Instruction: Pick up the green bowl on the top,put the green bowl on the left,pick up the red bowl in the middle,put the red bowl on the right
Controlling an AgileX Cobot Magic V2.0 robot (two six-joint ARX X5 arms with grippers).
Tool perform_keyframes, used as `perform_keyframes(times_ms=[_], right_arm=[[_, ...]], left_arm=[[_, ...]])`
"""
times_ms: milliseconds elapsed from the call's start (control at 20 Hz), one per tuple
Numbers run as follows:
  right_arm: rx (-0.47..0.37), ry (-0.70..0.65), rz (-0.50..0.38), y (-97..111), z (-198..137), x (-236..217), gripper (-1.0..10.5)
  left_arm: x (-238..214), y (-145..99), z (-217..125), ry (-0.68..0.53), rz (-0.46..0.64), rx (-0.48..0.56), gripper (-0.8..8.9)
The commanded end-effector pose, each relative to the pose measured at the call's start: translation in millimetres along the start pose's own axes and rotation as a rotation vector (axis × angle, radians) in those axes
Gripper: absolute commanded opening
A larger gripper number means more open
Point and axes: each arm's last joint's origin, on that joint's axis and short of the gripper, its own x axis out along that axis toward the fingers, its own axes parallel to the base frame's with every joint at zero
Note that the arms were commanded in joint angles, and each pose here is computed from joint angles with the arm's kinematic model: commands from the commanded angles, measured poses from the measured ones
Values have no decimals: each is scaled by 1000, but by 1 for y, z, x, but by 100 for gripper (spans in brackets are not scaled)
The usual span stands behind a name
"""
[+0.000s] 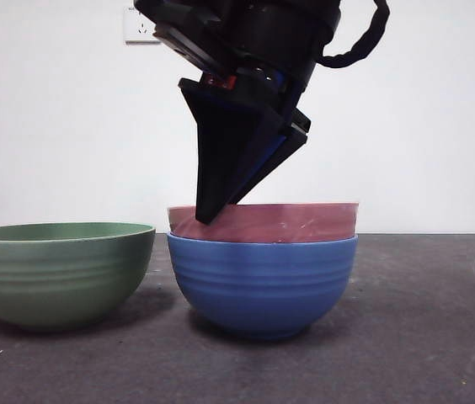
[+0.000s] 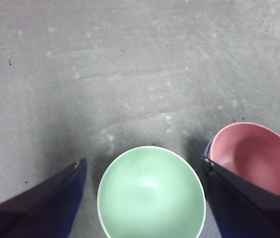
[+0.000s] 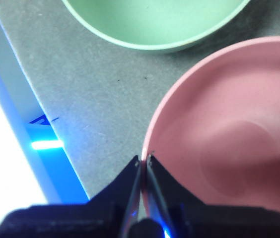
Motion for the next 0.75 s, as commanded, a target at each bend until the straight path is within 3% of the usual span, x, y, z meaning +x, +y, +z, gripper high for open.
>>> perform_keyframes(times_ms=[50, 750], right_arm=[[-15, -4, -21, 0, 2, 3, -8], [-80, -117, -164, 19, 24, -21, -9]], left_arm=[[1, 0, 1, -11, 0, -6, 377], [1, 0, 3, -28, -2, 0, 377]])
